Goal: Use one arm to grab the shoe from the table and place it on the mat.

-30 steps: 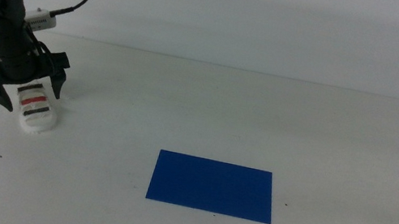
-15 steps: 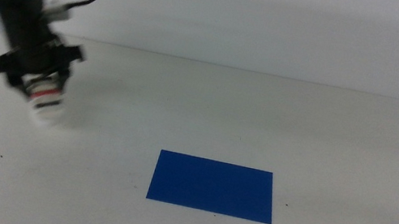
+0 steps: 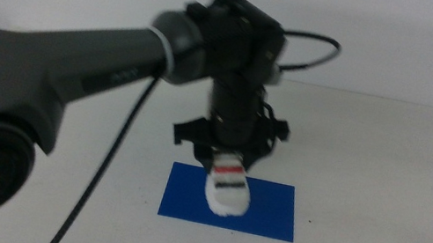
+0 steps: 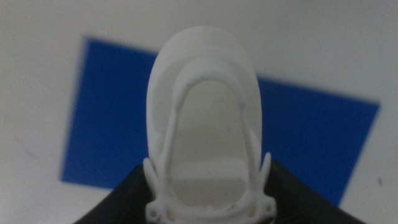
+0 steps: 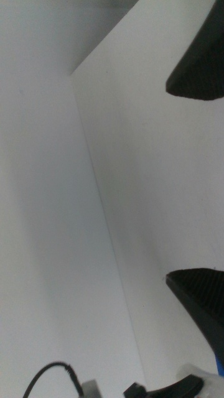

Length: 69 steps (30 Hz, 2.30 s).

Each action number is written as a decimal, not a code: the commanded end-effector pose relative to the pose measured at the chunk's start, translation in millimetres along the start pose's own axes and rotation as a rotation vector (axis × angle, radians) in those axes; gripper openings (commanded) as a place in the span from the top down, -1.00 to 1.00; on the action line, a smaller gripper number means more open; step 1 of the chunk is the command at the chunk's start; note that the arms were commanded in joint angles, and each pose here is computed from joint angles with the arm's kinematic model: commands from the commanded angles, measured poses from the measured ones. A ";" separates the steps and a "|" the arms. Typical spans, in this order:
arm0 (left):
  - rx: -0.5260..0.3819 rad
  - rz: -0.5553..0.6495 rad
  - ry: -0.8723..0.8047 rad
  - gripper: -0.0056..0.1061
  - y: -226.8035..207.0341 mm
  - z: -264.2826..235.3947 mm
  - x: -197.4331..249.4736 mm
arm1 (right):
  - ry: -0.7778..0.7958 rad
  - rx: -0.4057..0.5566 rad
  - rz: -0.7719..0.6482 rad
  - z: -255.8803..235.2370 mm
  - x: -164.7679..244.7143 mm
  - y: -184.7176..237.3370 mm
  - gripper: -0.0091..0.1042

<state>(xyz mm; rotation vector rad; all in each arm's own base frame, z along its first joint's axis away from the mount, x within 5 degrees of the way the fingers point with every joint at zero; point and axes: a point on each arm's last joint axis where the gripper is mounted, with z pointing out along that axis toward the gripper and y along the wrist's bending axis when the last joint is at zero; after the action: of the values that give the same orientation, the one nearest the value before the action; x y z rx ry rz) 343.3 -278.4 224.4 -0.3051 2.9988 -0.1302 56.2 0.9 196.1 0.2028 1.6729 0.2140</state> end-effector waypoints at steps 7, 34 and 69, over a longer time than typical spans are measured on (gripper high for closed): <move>-0.009 0.546 -0.046 0.93 -8.5 -5.3 6.1 | -0.010 -0.003 -0.011 -0.2 -0.2 0.1 -0.56; 0.089 1.798 -0.026 0.93 -18.3 28.0 12.7 | -0.010 -0.003 -0.011 -0.2 -0.2 0.1 -0.56; 0.223 1.137 -0.330 -0.78 85.5 -161.4 -2.1 | -0.010 -0.003 -0.011 -0.2 -0.2 0.1 -0.56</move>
<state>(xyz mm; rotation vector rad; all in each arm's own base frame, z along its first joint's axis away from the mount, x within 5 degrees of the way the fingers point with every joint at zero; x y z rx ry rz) 324.6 -205.0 357.0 1.3762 2.2869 -0.1626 56.2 0.9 196.1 0.2028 1.6729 0.2140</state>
